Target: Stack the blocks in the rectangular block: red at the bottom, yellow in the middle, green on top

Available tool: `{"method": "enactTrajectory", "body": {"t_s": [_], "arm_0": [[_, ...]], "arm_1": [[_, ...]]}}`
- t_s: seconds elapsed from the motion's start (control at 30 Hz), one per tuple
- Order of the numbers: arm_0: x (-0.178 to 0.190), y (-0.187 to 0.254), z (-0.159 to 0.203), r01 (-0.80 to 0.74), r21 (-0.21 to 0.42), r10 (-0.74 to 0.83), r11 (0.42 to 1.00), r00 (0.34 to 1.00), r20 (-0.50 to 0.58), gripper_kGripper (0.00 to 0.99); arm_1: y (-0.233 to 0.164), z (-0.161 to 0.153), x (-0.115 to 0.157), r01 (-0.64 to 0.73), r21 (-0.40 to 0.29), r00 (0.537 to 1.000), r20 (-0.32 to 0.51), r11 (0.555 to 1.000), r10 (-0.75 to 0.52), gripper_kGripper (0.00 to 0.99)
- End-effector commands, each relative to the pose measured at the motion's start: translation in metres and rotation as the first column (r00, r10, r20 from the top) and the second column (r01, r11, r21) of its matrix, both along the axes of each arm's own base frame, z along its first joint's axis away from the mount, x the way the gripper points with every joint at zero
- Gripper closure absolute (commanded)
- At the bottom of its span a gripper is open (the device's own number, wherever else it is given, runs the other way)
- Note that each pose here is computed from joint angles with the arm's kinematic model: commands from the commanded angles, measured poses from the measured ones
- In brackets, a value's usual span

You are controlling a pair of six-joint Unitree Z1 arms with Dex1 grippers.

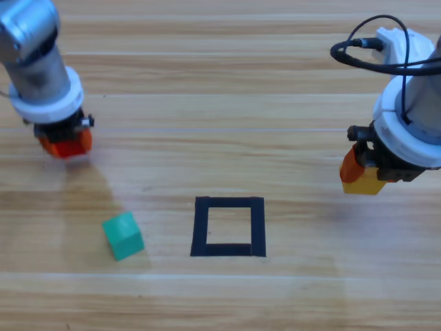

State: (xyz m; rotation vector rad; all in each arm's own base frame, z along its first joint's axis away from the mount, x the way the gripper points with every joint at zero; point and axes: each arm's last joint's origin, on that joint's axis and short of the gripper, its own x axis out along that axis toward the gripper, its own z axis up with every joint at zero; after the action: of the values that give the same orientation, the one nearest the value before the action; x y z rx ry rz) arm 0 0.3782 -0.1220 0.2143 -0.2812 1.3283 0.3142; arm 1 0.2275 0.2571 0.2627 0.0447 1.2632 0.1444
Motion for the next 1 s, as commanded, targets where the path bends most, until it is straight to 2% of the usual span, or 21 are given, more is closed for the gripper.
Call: {"method": "enactTrajectory", "body": {"t_s": [0.03, 0.17, 0.27, 0.37, 0.43, 0.87, 1.0], "arm_0": [[-0.05, -0.075, 0.059, 0.344, -0.038, -0.337, 0.938, 0.934, 0.119, 0.972], [-0.076, -0.133, 0.056, 0.555, -0.034, -0.548, 0.831, 0.828, 0.116, 0.972], [-0.099, -0.172, 0.038, 0.663, -0.022, -0.659, 0.749, 0.748, 0.077, 0.972], [-0.111, -0.196, 0.018, 0.703, -0.016, -0.702, 0.711, 0.711, 0.034, 0.972], [-0.114, -0.202, 0.009, 0.69, -0.015, -0.69, 0.723, 0.723, 0.015, 0.972], [-0.12, -0.221, -0.03, 0.428, -0.012, -0.427, 0.904, 0.902, -0.056, 0.97], [-0.117, -0.229, -0.041, 0.376, -0.008, -0.376, 0.927, 0.924, -0.072, 0.967]], "arm_1": [[-0.017, 0.007, -0.006, 0.014, 0.008, 1.0, -0.012, 1.0, -0.014, 0.924], [-0.019, 0.008, -0.007, 0.015, 0.009, 1.0, -0.008, 1.0, -0.015, 0.924], [-0.021, 0.009, -0.009, 0.015, 0.012, 1.0, -0.006, 1.0, -0.015, 0.924], [-0.022, 0.01, -0.009, 0.015, 0.012, 1.0, -0.006, 1.0, -0.015, 0.924], [-0.023, 0.01, -0.01, 0.015, 0.012, 1.0, -0.006, 1.0, -0.015, 0.924], [-0.021, 0.006, -0.009, 0.014, 0.003, 1.0, -0.016, 1.0, -0.014, 0.924], [-0.021, 0.005, -0.009, 0.014, 0.002, 1.0, -0.017, 1.0, -0.014, 0.924]]}}
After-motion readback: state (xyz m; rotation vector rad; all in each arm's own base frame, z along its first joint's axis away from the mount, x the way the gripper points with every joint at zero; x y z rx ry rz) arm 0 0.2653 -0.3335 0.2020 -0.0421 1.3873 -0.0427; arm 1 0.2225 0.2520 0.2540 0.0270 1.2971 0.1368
